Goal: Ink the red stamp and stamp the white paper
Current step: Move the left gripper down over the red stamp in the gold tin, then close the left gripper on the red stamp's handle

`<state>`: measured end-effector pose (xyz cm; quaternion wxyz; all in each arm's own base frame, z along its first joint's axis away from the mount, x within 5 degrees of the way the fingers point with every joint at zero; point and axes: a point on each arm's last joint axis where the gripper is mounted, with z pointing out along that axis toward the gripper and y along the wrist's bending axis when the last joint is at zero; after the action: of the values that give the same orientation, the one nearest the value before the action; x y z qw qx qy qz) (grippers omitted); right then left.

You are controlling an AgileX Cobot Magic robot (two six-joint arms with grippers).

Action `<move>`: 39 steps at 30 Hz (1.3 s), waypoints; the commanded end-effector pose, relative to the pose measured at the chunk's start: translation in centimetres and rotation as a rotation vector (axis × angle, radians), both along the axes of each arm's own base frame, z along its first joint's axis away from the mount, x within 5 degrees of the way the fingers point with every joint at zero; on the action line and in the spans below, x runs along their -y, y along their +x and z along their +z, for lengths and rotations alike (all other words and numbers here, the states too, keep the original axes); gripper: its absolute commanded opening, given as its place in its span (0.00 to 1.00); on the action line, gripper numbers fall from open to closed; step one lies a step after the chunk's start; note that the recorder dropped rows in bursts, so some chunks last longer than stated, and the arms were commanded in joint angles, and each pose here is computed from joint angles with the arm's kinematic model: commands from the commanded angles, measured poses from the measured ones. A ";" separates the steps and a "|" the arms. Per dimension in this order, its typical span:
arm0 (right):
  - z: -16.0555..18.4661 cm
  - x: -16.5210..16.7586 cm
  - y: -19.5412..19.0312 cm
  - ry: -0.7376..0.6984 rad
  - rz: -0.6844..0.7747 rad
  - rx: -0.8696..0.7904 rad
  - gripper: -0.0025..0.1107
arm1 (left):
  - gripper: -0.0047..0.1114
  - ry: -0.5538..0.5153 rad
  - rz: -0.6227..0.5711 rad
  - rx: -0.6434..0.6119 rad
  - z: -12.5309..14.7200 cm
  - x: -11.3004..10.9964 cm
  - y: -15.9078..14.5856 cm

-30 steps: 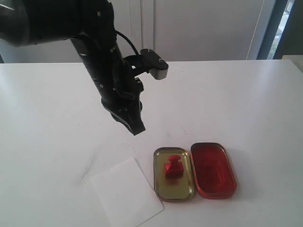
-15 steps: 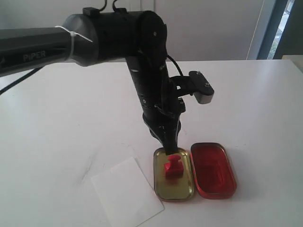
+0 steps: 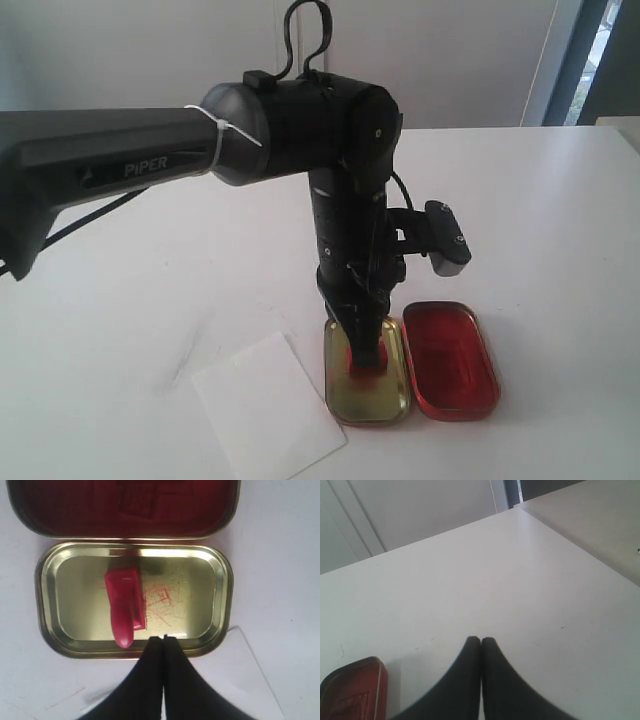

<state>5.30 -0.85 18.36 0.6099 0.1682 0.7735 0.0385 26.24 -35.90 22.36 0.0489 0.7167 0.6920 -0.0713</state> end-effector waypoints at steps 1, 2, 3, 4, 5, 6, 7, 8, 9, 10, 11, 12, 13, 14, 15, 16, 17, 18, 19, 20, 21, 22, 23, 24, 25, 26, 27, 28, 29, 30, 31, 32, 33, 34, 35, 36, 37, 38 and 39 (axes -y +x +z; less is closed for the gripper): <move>-0.1 0.0 0.0 -0.005 0.003 0.008 0.02 | 0.04 -0.028 0.022 0.006 0.3 0.4 -0.1; -0.1 0.0 0.0 -0.005 0.003 0.008 0.02 | 0.04 -0.033 0.024 0.007 0.3 0.4 -0.1; -0.1 0.0 0.0 -0.005 0.003 0.008 0.02 | 0.04 -0.036 0.024 0.007 0.3 0.4 -0.1; -0.1 0.0 0.0 -0.005 0.003 0.008 0.02 | 0.04 -0.036 0.024 0.007 0.3 0.4 -0.1; -0.1 0.0 0.0 -0.005 0.003 0.008 0.02 | 0.04 -0.036 0.024 0.007 0.3 0.4 -0.1; -0.1 0.0 0.0 -0.005 0.003 0.008 0.02 | 0.04 -0.037 0.025 0.008 0.3 0.5 -0.1; -0.1 0.0 0.0 -0.003 0.003 0.008 0.02 | 0.04 -0.041 0.025 0.012 0.3 0.5 0.0; -0.1 0.0 0.0 -0.003 0.003 0.008 0.02 | 0.04 -0.050 0.026 0.024 0.3 0.6 0.1; -0.1 0.0 0.0 -0.003 0.003 0.008 0.02 | 0.04 -0.058 0.028 0.030 0.3 0.6 0.1; -0.1 0.0 0.0 -0.003 0.003 0.008 0.02 | 0.04 -0.065 0.029 0.036 0.3 0.7 0.2; -0.1 0.0 0.0 -0.003 0.003 0.008 0.02 | 0.04 -0.065 0.029 0.036 0.3 0.7 0.2; -0.1 0.0 0.0 -0.003 0.003 0.008 0.02 | 0.04 -0.066 0.012 0.044 0.3 0.6 0.5; -0.1 0.0 0.0 -0.003 0.003 0.008 0.02 | 0.04 -0.066 0.022 0.044 0.2 0.4 0.8; -0.1 0.0 0.0 -0.003 0.003 0.008 0.02 | 0.04 -0.077 0.054 0.016 0.2 -0.2 1.5; -0.1 0.0 0.0 -0.003 0.003 0.008 0.02 | 0.04 -0.085 0.066 -0.004 0.2 -0.4 1.6; -0.1 0.0 0.0 -0.003 0.003 0.008 0.02 | 0.04 -0.099 0.079 -0.028 0.3 -0.4 1.7; -0.1 0.0 0.0 -0.003 0.003 0.008 0.02 | 0.04 -0.114 0.084 -0.049 0.3 -0.4 1.6; -0.1 0.0 0.0 -0.003 0.003 0.008 0.02 | 0.04 -0.119 0.084 -0.051 0.3 -0.3 1.6; -0.1 0.0 0.0 -0.003 0.003 0.008 0.02 | 0.04 -0.121 0.082 -0.045 0.3 -0.3 1.6; -0.1 0.0 0.0 -0.003 0.003 0.008 0.02 | 0.04 -0.123 0.078 -0.043 0.3 -0.2 1.5; -0.1 0.0 0.0 -0.003 0.003 0.008 0.02 | 0.04 -0.127 0.077 -0.039 0.3 -0.1 1.5; -0.1 0.0 0.0 -0.003 0.003 0.008 0.02 | 0.04 -0.129 0.078 -0.038 0.3 -0.1 1.5; -0.1 0.0 0.0 -0.003 0.003 0.008 0.02 | 0.04 -0.130 0.078 -0.036 0.3 -0.1 1.6; -0.1 0.0 0.0 -0.003 0.003 0.008 0.02 | 0.04 -0.130 0.078 -0.034 0.2 -0.1 1.6; -0.1 0.0 0.0 -0.003 0.003 0.008 0.02 | 0.04 -0.125 0.076 -0.029 0.2 -0.2 1.7; -0.1 0.0 0.0 -0.003 0.003 0.008 0.02 | 0.04 -0.118 0.072 -0.020 0.2 -0.3 1.7; -0.1 0.0 0.0 -0.003 0.003 0.008 0.02 | 0.04 -0.115 0.065 -0.015 0.2 -0.3 1.8; -0.1 0.0 0.0 -0.003 0.003 0.008 0.02 | 0.04 -0.116 0.053 -0.012 0.2 -0.3 1.8; -0.1 0.0 0.0 -0.003 0.003 0.008 0.02 | 0.04 -0.116 0.049 -0.011 0.2 -0.3 1.8; -0.1 0.0 0.0 -0.003 0.003 0.008 0.02 | 0.06 -0.116 0.040 -0.009 0.2 -0.3 1.8; -0.1 0.0 0.0 -0.003 0.003 0.008 0.02 | 0.09 -0.117 0.026 -0.006 0.2 -0.3 1.8; -0.1 0.0 0.0 -0.003 0.003 0.008 0.02 | 0.13 -0.117 0.013 -0.003 0.2 -0.3 1.8; -0.1 0.0 0.0 -0.003 0.003 0.008 0.02 | 0.19 -0.118 0.000 0.000 0.2 -0.3 1.8; -0.1 0.0 0.0 -0.003 0.003 0.008 0.02 | 0.24 -0.118 -0.007 0.002 0.2 -0.3 1.8; -0.1 0.0 0.0 -0.003 0.003 0.008 0.02 | 0.30 -0.118 -0.016 0.004 0.2 -0.3 1.8; -0.1 0.0 0.0 -0.003 0.003 0.008 0.02 | 0.35 -0.119 -0.022 0.005 0.2 -0.3 1.8; -0.1 0.0 0.0 -0.003 0.003 0.008 0.02 | 0.39 -0.119 -0.029 0.007 0.2 -0.3 1.8; -0.1 0.0 0.0 -0.003 0.003 0.008 0.02 | 0.43 -0.119 -0.040 0.010 0.2 -0.3 1.8; -0.1 0.0 0.0 -0.003 0.003 0.008 0.02 | 0.46 -0.118 -0.053 0.011 0.1 -0.3 1.8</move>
<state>5.30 -0.85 18.36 0.6099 0.1682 0.7735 0.0385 28.09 -35.58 22.61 0.0989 0.7193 0.6791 -0.1077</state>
